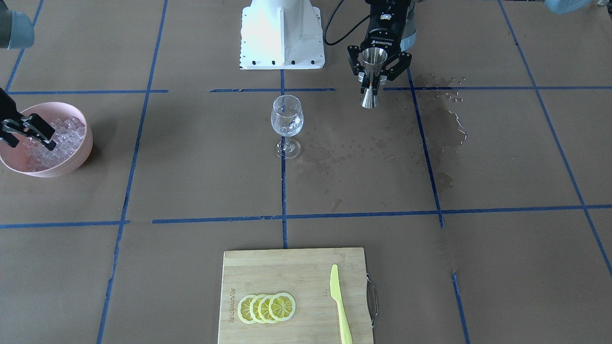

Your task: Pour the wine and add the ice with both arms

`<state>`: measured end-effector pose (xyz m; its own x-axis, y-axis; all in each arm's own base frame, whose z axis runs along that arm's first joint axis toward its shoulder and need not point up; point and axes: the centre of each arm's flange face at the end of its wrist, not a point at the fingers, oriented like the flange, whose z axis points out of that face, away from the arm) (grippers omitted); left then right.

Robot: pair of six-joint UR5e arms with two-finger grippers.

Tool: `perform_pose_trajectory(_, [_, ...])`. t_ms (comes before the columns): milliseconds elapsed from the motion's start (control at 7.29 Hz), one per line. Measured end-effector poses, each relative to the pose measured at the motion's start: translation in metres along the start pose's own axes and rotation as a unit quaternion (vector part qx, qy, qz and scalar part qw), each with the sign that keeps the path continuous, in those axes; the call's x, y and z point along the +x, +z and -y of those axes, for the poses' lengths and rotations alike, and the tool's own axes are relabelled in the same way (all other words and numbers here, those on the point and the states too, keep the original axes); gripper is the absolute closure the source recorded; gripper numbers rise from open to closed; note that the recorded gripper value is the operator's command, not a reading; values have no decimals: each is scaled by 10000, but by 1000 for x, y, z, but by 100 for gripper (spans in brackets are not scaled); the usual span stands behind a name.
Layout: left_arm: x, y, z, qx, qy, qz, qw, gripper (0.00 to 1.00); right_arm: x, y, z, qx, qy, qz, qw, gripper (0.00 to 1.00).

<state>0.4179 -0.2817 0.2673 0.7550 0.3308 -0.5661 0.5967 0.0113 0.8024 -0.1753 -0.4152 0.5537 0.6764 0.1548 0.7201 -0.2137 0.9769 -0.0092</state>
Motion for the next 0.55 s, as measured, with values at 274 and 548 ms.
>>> perform_pose_trajectory(274, [-2,-2,-4,-57,-316,-115,9994,100,-1,10,-9,-45,89,-17,9999,2])
perform_pose_trajectory(548, [-6,-4,-9,-112,-387,-176,9990,100,-2,17,-19,-103,137,-30,9998,14])
